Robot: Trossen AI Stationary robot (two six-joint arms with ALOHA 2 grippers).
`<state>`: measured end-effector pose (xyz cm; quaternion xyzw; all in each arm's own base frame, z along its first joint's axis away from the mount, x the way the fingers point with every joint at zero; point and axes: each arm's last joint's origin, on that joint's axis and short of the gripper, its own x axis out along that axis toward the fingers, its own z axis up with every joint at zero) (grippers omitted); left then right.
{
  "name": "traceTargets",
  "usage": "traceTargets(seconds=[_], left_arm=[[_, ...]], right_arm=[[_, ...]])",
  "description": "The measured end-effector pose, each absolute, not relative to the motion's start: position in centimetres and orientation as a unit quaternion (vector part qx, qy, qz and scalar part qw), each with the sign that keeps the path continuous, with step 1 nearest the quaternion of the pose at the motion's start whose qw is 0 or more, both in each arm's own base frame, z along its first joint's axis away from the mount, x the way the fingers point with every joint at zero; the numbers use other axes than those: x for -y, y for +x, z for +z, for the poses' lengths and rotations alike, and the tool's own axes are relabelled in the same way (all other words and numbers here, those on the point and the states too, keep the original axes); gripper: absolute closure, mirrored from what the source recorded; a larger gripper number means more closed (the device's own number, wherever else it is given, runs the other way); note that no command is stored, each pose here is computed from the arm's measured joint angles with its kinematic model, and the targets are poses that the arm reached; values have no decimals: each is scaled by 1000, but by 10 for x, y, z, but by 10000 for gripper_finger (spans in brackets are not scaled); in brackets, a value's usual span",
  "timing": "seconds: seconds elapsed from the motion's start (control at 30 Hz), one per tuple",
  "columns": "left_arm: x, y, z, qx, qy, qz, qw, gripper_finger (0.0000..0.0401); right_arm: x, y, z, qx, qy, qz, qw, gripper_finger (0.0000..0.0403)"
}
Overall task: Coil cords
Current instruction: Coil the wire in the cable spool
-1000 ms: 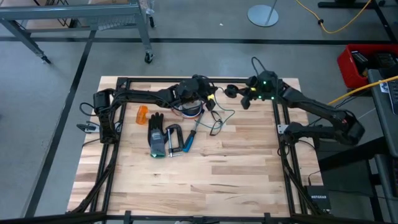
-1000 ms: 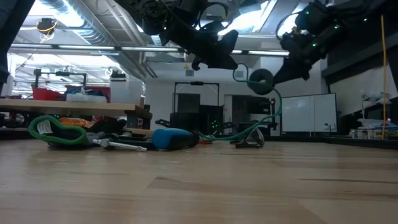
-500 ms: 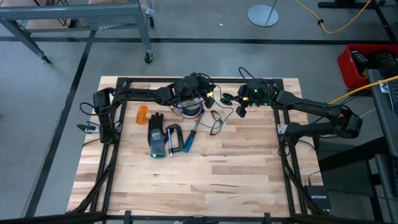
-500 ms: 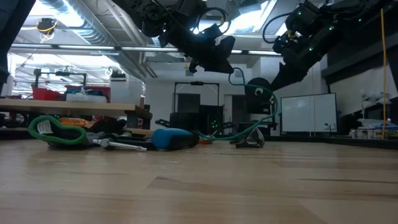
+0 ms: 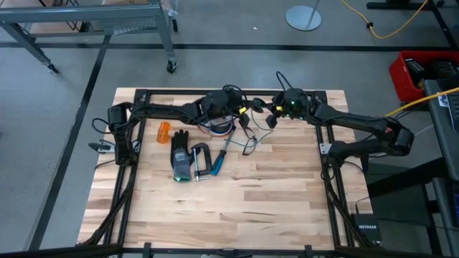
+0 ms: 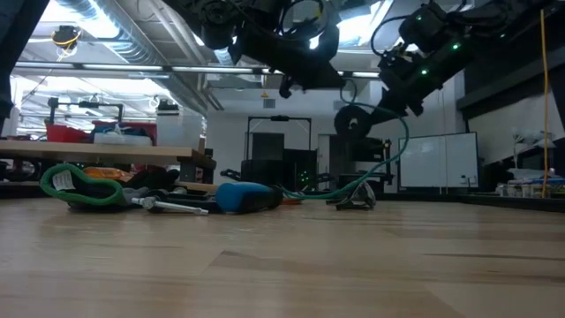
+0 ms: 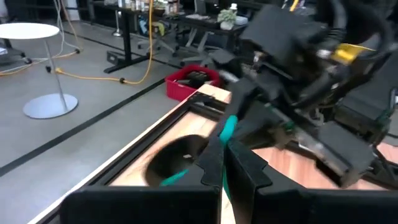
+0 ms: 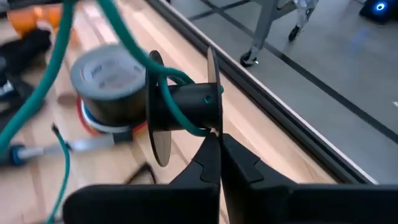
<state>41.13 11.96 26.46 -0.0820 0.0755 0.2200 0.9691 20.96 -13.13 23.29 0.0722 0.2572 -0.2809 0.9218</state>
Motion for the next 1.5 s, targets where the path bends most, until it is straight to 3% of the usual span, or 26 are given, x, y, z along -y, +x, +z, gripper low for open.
traceTargets(seconds=[0.4, 0.63, 1.03, 1.5], left_arm=[[-102, 416, 264, -81, -85, 201, 973, 401], [-100, 415, 258, -117, -70, 204, 970, 401], [-102, 410, 247, -190, -8, 233, 954, 401], [-105, 409, 249, -195, 34, 246, 949, 391]], right_arm=[[145, 230, 240, -121, 121, -321, 932, 402], [146, 234, 258, -29, 111, -284, 952, 402], [154, 206, 271, -34, 140, -240, 960, 402], [146, 190, 291, -7, 130, -212, 968, 402]])
